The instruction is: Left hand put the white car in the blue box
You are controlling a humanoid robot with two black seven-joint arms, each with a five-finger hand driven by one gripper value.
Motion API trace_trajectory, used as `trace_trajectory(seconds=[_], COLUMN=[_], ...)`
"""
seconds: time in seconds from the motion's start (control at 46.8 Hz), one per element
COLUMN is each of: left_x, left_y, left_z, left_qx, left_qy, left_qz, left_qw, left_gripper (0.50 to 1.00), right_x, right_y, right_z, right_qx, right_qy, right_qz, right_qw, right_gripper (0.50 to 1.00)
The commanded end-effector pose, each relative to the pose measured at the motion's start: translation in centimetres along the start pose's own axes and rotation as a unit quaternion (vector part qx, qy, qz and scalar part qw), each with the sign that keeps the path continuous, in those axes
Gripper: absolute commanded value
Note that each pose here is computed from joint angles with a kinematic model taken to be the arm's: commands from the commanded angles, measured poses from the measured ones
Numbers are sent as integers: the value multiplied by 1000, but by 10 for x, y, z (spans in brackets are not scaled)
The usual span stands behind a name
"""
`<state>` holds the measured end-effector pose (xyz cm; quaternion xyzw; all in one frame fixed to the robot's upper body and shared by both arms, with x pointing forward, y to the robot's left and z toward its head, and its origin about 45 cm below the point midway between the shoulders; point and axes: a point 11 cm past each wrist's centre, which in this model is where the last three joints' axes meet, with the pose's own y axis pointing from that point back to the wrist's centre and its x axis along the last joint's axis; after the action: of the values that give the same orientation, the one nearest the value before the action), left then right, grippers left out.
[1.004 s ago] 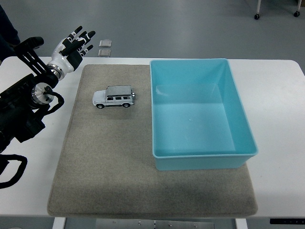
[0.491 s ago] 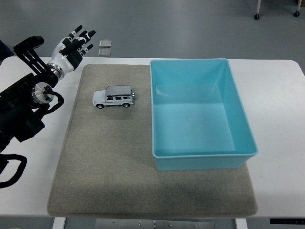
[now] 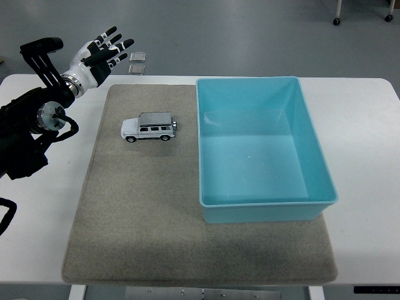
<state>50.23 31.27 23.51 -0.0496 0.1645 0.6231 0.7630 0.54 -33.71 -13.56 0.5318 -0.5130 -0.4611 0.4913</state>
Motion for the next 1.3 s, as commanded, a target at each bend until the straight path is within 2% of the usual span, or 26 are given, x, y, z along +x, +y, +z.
trace_trajectory(seconds=[0.0,0.128,0.385,0.598,0.812,1.154,1.282], left_x=[-8,-15,-31,-45,-57,-72,-80], left_y=[4,7,11,23,38,39,42], left_z=[-6,-3,38,35,25,26,19], left_qx=[25,46,42,63,84,104,112], left_qy=[-37,-86,-221,-353,-389,-538,-562], left_qz=[-24,-47,-102,-159,-207,-259,-281], left_qw=[999,994,969,920,894,795,770], left_gripper=[999,999,999,1000,999,999,999], right_x=[0,0,0,0,0,0,0], right_y=[0,0,0,0,0,0,0], right_z=[0,0,0,0,0,0,0], right_qx=[0,0,0,0,0,0,0], right_qy=[0,-1,0,0,0,0,0], right_qz=[0,-1,-1,0,0,-1,0], right_qw=[1000,1000,1000,1000,1000,1000,1000], right_gripper=[936,936,936,936,936,936,936])
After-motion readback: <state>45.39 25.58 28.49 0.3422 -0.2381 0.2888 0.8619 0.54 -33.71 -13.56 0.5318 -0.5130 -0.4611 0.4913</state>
